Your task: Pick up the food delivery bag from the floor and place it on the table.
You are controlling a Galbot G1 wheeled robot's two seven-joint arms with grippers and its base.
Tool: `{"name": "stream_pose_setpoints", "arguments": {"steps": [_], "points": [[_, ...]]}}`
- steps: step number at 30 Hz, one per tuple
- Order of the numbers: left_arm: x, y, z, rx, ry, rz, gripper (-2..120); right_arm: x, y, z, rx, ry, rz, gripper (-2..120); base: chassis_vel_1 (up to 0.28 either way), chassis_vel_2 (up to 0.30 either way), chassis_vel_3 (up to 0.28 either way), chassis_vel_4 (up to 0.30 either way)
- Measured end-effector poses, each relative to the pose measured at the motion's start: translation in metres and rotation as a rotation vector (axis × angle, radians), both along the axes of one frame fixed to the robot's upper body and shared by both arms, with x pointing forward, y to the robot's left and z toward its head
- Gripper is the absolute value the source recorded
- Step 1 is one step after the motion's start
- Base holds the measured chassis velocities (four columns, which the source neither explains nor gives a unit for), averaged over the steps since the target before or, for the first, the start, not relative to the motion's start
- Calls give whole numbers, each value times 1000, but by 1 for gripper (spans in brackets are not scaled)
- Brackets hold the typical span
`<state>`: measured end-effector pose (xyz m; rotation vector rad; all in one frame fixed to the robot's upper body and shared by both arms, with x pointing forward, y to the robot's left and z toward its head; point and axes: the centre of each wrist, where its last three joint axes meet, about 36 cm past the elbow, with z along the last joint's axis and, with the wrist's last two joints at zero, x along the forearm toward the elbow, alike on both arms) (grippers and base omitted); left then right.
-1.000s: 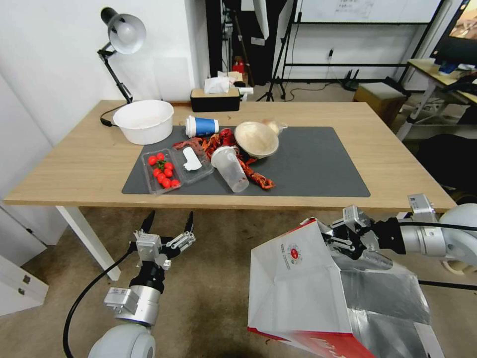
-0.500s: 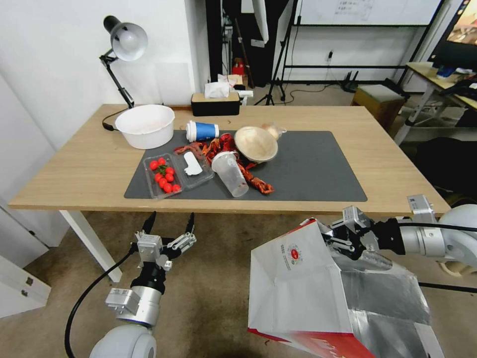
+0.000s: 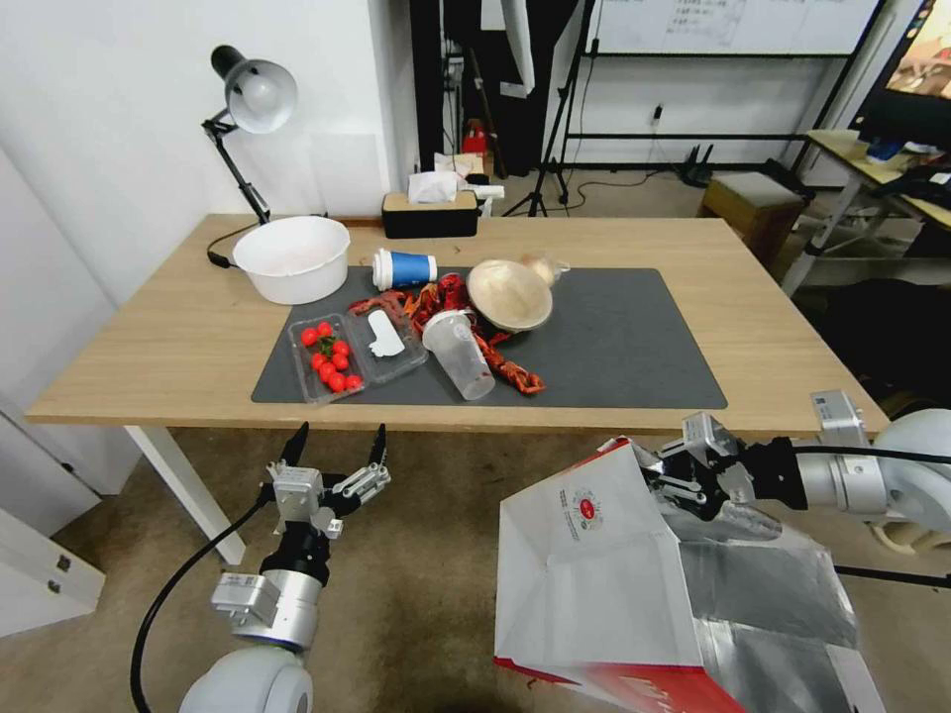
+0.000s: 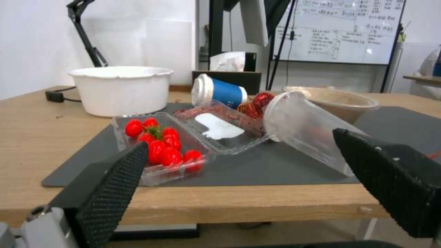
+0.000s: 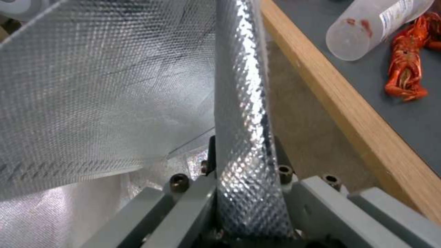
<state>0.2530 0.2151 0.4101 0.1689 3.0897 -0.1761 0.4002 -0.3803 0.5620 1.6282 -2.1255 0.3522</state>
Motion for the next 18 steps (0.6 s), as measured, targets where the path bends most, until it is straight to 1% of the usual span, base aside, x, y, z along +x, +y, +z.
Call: {"name": "stream_pose_setpoints", "arguments": {"steps": [18], "points": [[0,3,0,8,0,-2,100,-3,4,0,6,-6,-26,0,0,0,0,0]]}}
